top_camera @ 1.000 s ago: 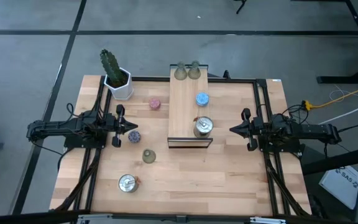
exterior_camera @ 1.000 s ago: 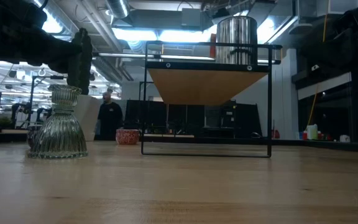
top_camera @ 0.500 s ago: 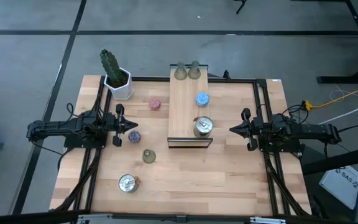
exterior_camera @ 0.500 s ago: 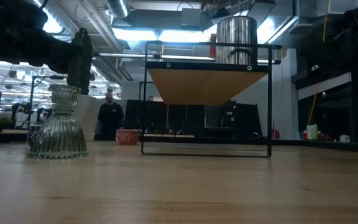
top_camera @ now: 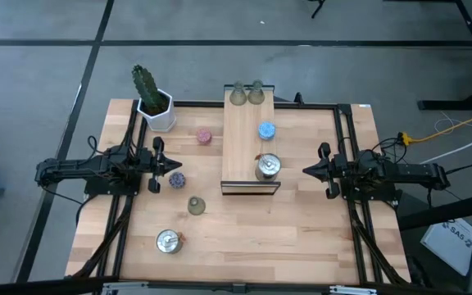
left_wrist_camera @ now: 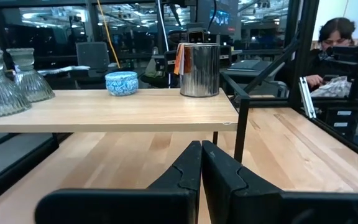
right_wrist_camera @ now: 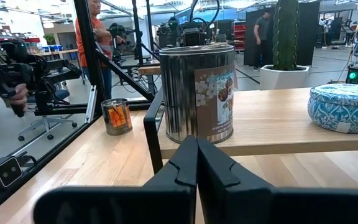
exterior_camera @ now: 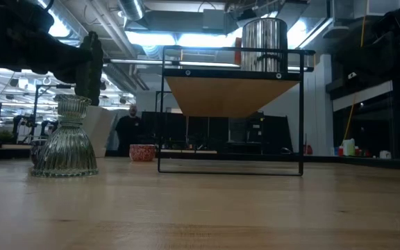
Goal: Pick & Place candle stick holders
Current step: Put the pink scented candle on the shelf
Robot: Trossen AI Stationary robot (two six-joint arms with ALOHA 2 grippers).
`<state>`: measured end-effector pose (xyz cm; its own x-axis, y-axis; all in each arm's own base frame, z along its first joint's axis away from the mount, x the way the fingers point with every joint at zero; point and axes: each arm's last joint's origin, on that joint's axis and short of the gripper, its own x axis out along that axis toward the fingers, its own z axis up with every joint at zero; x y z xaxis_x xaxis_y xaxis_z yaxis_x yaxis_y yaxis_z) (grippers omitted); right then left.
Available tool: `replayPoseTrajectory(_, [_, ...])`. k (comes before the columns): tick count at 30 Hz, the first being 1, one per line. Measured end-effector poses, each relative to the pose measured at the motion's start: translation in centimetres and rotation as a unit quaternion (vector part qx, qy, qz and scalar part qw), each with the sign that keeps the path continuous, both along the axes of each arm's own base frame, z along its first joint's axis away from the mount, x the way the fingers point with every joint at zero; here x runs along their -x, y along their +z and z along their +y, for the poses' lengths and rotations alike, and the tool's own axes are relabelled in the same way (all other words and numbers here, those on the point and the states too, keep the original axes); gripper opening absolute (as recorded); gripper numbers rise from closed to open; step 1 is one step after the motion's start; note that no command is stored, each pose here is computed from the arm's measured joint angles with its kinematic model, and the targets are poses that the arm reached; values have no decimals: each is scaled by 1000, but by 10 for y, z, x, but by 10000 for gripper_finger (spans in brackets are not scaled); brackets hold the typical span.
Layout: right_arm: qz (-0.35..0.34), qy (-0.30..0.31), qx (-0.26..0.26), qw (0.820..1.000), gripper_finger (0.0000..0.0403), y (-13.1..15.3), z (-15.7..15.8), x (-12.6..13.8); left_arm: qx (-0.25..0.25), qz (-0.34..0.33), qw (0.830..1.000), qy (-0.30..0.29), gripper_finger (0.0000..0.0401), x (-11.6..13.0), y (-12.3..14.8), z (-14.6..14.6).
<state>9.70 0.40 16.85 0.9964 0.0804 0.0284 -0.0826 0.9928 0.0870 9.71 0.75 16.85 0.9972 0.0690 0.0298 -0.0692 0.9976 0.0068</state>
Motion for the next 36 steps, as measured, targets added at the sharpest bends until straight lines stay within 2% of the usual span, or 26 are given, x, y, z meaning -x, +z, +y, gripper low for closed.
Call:
replayPoseTrajectory(19, [0, 0, 0, 1000, 5, 0, 0, 0, 19, 2, 1000, -7, 6, 0, -1, 0])
replayPoseTrajectory(26, [0, 0, 0, 1000, 5, 0, 0, 0, 60, -1, 998, -9, 6, 0, -1, 0])
replayPoseTrajectory(32, [0, -1, 0, 1000, 5, 0, 0, 0, 65, -1, 998, -9, 6, 0, -1, 0])
replayPoseTrajectory(36, [0, -1, 0, 1000, 5, 0, 0, 0, 113, -3, 994, 1, 6, 0, -1, 0])
